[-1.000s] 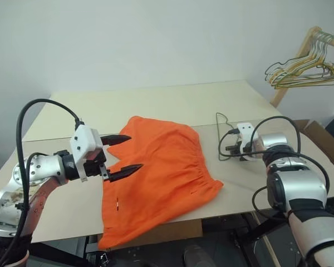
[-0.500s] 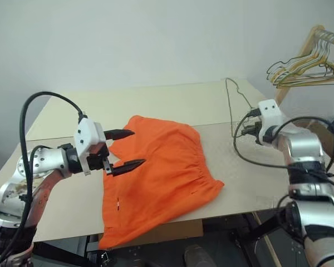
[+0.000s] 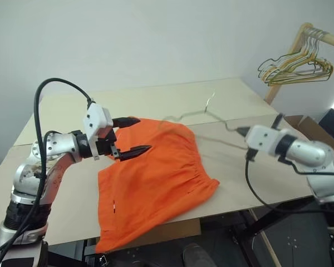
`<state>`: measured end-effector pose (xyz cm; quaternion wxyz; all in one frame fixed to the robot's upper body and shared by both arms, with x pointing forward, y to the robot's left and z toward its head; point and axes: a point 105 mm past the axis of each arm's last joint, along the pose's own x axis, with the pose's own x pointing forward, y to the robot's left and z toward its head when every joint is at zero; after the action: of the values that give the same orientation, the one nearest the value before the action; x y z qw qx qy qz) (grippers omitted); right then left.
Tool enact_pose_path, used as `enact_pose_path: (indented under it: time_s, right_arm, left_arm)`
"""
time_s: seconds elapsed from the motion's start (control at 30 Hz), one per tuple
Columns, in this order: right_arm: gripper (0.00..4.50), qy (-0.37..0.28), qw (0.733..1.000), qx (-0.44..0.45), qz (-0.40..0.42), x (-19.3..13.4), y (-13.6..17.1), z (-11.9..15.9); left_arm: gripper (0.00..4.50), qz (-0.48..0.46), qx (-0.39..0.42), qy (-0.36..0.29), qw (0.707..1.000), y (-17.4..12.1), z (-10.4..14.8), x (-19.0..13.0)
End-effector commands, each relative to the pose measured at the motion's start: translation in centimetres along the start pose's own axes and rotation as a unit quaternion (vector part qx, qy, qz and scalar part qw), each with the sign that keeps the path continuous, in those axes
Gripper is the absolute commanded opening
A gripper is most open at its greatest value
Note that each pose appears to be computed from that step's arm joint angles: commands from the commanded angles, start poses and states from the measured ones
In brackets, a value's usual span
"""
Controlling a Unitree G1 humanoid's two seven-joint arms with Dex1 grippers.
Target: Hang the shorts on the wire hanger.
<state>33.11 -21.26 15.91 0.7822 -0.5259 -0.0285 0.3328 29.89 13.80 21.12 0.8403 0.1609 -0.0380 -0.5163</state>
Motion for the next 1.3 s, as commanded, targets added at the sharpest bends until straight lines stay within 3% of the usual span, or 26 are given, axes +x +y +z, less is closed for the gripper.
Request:
enact_pose_path:
  time_s: [0.03,0.23,0.4,0.7,0.83,1.1,1.27,1.3]
  right_arm:
    - [0.01,-0.031,0.999,-0.025,0.001,-0.7,-0.8,1.4]
    - [0.01,0.013,0.993,0.025,0.117,-1.6,3.4,-1.0]
    - [0.01,0.078,0.963,0.093,0.241,-2.9,7.3,-3.5]
    - [0.01,0.158,0.933,0.196,0.259,-1.6,7.9,-6.1]
    - [1.00,0.178,0.913,0.242,0.276,-1.8,7.6,-6.1]
    - [3.85,0.240,0.866,0.321,0.300,-2.6,6.8,-6.1]
    - [3.85,0.310,0.833,0.350,0.296,-2.3,7.8,-7.1]
    - [3.65,0.319,0.826,0.359,0.294,-2.2,8.0,-7.3]
  left_arm:
    - [4.50,0.002,0.023,-0.014,1.000,0.1,0.9,0.0]
    - [4.50,-0.005,0.019,-0.011,1.000,-0.4,1.0,-0.1]
    - [4.50,-0.022,0.016,-0.003,1.000,-0.9,0.8,-0.3]
    - [4.50,-0.032,0.012,-0.002,0.999,-1.5,0.8,-0.4]
    - [4.50,-0.033,0.009,-0.001,0.999,-1.8,0.6,-0.5]
    - [4.50,-0.033,0.002,0.000,0.999,-2.4,0.2,-0.6]
    - [4.50,-0.033,0.002,-0.003,0.999,-2.5,0.2,-0.5]
    - [4.50,-0.034,0.002,-0.003,0.999,-2.5,0.2,-0.5]
